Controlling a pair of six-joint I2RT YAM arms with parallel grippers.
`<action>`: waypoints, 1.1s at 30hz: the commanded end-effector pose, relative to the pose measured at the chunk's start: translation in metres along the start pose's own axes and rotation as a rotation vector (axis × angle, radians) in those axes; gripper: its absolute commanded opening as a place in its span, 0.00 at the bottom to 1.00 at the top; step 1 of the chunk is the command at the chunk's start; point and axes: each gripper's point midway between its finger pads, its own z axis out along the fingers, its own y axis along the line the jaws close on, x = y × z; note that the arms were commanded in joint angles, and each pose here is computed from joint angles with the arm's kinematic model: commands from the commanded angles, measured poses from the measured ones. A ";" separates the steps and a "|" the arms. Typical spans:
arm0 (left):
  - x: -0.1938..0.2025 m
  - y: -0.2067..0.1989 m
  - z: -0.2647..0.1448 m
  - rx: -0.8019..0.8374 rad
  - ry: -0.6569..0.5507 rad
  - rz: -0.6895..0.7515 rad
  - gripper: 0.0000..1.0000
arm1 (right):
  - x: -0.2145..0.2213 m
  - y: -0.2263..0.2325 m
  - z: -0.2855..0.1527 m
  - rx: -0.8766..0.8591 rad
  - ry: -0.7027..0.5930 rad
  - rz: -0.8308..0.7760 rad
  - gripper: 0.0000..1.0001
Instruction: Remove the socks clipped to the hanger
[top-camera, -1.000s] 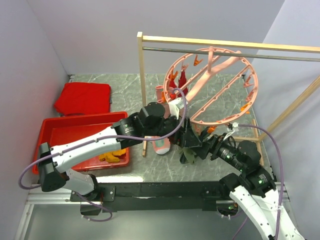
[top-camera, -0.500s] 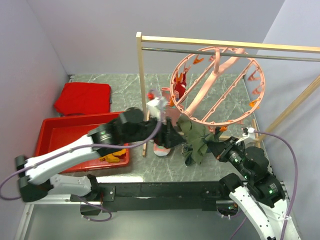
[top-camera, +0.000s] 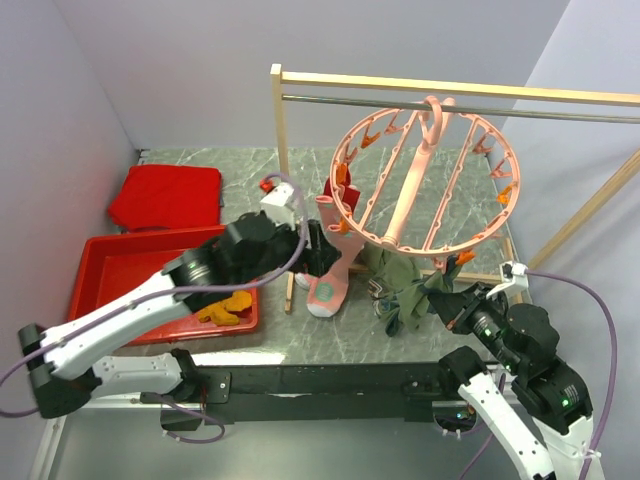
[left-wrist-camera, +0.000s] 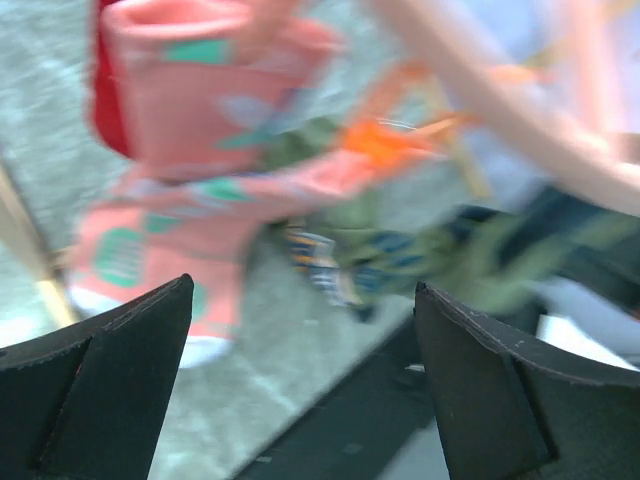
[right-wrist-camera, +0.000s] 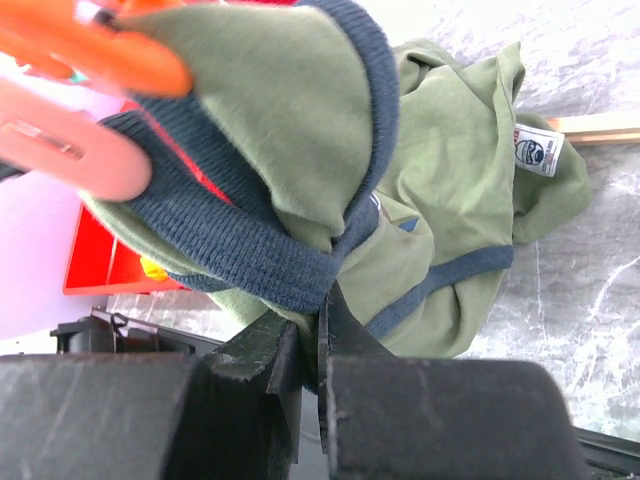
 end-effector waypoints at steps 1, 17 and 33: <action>-0.008 0.024 0.016 -0.012 -0.009 0.127 0.96 | -0.006 0.013 -0.012 -0.071 -0.028 -0.005 0.08; 0.007 0.003 0.031 0.262 -0.121 0.490 0.96 | -0.013 0.028 -0.024 -0.150 -0.052 0.003 0.07; 0.006 0.012 0.076 0.210 -0.123 0.581 0.96 | -0.011 0.030 -0.026 -0.155 -0.040 0.004 0.06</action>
